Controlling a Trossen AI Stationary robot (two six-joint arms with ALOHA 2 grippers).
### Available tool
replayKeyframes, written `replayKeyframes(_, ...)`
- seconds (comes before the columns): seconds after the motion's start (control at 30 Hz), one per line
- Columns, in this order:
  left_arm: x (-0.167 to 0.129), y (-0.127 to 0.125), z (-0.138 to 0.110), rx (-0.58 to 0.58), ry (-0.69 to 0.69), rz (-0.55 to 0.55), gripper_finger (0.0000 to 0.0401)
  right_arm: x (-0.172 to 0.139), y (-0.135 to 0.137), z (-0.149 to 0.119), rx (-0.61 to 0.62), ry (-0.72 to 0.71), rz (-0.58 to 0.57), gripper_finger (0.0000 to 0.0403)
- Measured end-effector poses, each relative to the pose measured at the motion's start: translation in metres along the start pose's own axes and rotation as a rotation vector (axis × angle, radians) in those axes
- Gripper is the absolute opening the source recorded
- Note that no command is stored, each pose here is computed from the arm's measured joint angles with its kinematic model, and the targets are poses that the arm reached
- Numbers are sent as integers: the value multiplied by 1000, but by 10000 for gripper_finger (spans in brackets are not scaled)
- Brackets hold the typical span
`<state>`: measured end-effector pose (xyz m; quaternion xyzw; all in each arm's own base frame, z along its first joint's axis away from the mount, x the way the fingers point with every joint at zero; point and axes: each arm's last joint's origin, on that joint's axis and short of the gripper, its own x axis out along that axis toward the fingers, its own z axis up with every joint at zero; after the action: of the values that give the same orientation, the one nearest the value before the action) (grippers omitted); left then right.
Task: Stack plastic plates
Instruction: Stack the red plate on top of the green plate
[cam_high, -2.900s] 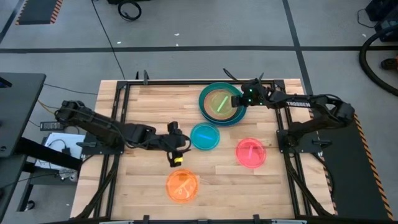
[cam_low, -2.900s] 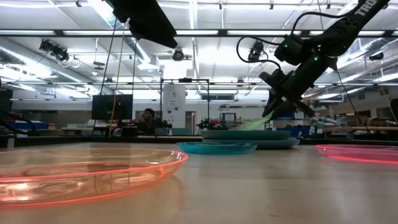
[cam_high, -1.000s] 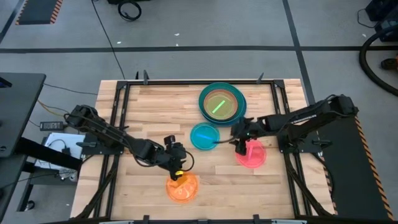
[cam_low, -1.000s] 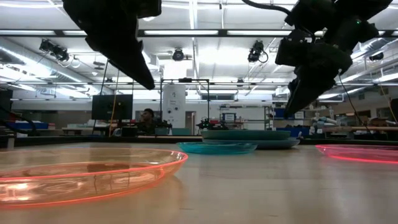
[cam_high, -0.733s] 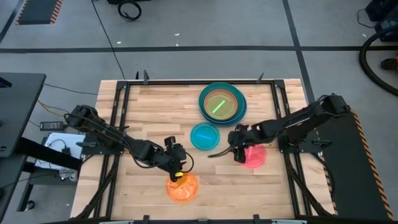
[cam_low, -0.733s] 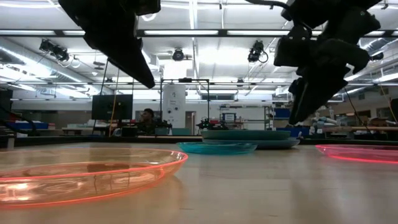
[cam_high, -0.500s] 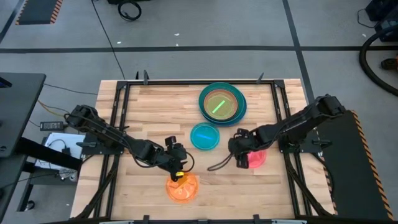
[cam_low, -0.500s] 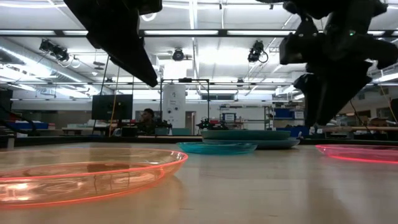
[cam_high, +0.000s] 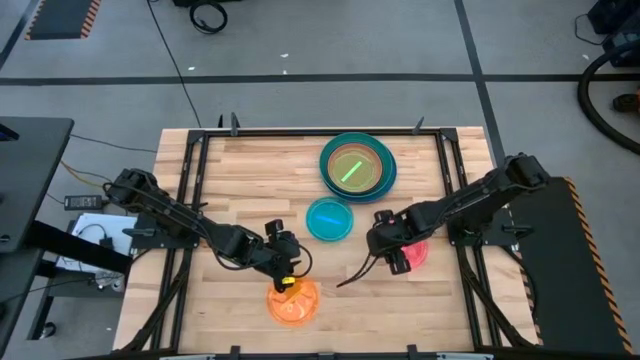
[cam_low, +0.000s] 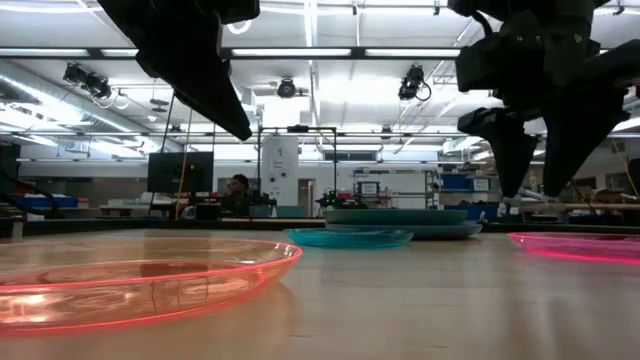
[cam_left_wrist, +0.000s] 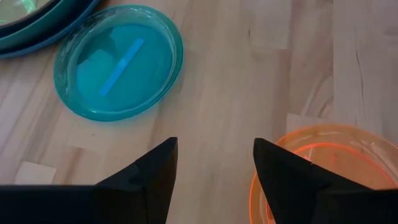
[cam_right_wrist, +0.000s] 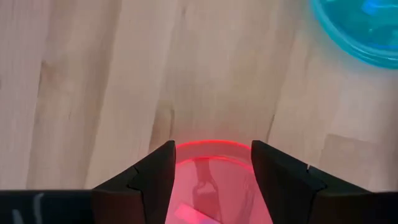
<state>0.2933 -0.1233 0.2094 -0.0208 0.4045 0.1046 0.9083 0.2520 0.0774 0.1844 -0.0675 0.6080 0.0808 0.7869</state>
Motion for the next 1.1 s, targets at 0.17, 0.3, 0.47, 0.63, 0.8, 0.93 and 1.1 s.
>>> replayKeyframes(0.17, 0, 1, 0, -1, 0, 1, 217, 2, 0, 9, -124, 122, -8, 211)
replayKeyframes(0.3, 0, 1, 0, -1, 0, 2, 217, 5, -4, 15, -242, 213, -38, 208)
replayKeyframes(0.47, -1, -1, 0, -24, -1, -3, 217, 18, -20, 19, -267, 259, -20, 204)
replayKeyframes(0.63, -5, -9, -4, -2, -1, -23, 217, 24, -36, 18, -297, 275, 54, 197)
replayKeyframes(0.8, -9, -17, -9, 23, -2, -46, 217, 23, -53, 17, -317, 267, 73, 188)
replayKeyframes(0.93, -12, -21, -11, 30, -3, -57, 217, 27, -63, 16, -299, 266, 110, 187)
replayKeyframes(1.1, -12, -21, -11, 3, -3, -57, 217, 36, -71, 13, -279, 298, 153, 186)
